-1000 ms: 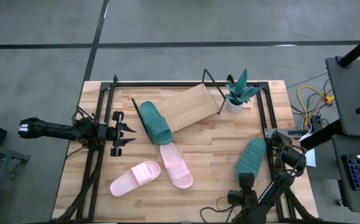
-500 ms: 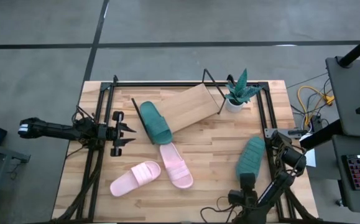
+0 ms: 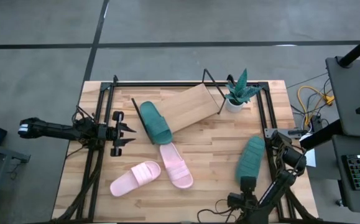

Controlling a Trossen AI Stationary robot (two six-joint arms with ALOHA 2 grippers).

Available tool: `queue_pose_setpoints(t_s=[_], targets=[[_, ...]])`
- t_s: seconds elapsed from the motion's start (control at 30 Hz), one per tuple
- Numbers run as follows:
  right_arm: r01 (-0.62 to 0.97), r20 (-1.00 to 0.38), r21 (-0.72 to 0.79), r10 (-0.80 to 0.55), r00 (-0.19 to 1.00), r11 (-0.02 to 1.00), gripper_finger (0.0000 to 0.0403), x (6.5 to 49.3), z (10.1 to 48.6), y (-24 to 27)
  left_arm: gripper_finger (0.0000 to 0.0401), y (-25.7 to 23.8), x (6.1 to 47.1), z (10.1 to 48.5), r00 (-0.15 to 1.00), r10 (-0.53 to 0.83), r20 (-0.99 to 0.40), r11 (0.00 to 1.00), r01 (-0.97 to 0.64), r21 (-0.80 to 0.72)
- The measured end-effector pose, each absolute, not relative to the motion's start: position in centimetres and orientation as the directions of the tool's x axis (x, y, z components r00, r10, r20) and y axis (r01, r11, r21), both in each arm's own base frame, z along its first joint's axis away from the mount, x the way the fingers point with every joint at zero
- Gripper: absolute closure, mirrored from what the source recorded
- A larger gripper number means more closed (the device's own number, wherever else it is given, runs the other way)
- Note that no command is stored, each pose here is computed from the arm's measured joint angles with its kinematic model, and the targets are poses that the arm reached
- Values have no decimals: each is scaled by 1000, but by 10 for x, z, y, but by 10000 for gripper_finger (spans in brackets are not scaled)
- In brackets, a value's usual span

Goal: Pick and place slides into the shelf
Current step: Put the green slide on the shelf

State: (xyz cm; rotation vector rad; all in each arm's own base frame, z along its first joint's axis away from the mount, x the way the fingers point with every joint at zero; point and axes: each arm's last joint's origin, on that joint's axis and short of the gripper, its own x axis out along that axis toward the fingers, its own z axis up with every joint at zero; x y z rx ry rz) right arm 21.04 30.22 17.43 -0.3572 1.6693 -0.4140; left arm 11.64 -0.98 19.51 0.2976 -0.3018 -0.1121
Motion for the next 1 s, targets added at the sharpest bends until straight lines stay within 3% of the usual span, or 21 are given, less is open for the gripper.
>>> queue_pose_setpoints(t_s=[0.63,0.9,1.0], targets=[[39,-870,-489,-485,-90,871,226,180,173,320,287,-10,116,195,949,-153,276,950,64,305],[198,-830,-516,-544,125,833,252,164,177,328,287,-10,116,195,949,-152,276,950,64,305],[292,-821,-496,-551,150,818,266,157,176,331,287,-10,116,195,949,-152,276,950,64,305]])
